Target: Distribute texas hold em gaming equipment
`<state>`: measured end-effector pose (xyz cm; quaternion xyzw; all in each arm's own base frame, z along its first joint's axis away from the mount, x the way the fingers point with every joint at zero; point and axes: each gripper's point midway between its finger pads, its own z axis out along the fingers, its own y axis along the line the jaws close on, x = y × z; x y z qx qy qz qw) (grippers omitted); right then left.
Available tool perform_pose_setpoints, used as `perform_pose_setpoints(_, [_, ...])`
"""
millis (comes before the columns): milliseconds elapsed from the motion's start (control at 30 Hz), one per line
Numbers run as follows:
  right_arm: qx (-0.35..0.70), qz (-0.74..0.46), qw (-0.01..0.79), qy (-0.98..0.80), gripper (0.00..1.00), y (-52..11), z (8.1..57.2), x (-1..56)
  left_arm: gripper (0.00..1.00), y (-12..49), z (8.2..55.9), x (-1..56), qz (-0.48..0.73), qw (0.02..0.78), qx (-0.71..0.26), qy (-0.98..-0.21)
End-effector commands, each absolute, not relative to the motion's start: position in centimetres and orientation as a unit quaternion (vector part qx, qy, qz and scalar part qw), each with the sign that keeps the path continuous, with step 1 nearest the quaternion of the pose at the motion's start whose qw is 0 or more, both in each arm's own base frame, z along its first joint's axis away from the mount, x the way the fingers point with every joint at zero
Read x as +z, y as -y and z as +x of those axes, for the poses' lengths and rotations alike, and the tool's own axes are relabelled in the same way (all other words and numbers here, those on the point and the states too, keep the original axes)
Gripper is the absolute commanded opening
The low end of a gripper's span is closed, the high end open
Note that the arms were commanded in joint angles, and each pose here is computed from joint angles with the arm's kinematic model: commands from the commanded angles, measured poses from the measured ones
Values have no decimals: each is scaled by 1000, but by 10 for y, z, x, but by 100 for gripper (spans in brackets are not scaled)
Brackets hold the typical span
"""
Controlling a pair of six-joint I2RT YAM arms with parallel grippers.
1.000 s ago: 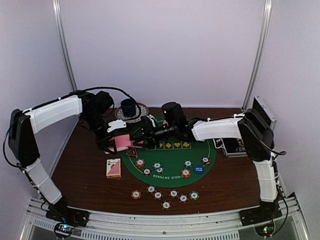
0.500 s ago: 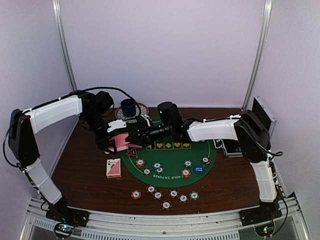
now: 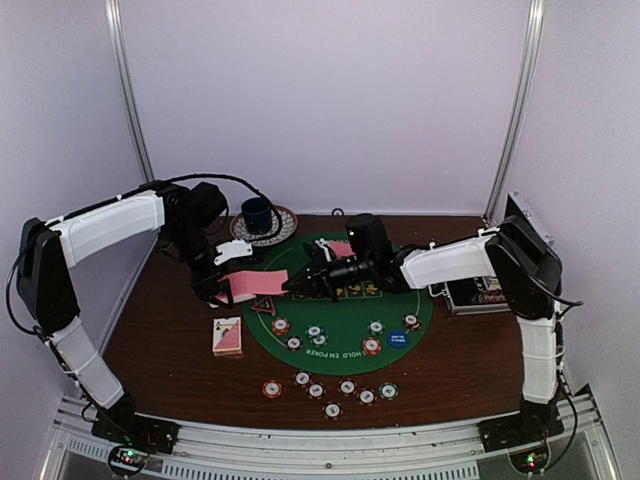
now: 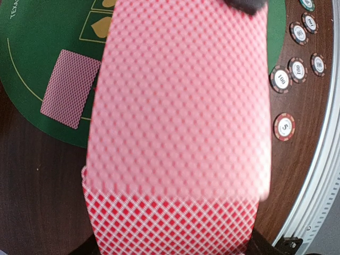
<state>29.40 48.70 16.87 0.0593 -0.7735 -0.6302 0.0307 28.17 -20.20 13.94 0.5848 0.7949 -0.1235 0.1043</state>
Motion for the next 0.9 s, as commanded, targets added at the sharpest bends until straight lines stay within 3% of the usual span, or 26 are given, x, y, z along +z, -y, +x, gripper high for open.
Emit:
perform_pose_setpoints(0, [-639,56,-7,767,0,-442,298,193,0,202,282,154,589,128,-119,-789])
perform_pose_setpoints(333, [-510,44,26,858,0,-353,266,116,0,204,283,158,590,128,-123,-787])
perform_pose_setpoints(667, [-439,70,45,895,0,-329,258,86,0,204,280,160,590,126,-128,-787])
perform_pose_setpoints(867, [-395,90,27,914,29,-320,267,87,0,204,279,161,591,123,-130,-787])
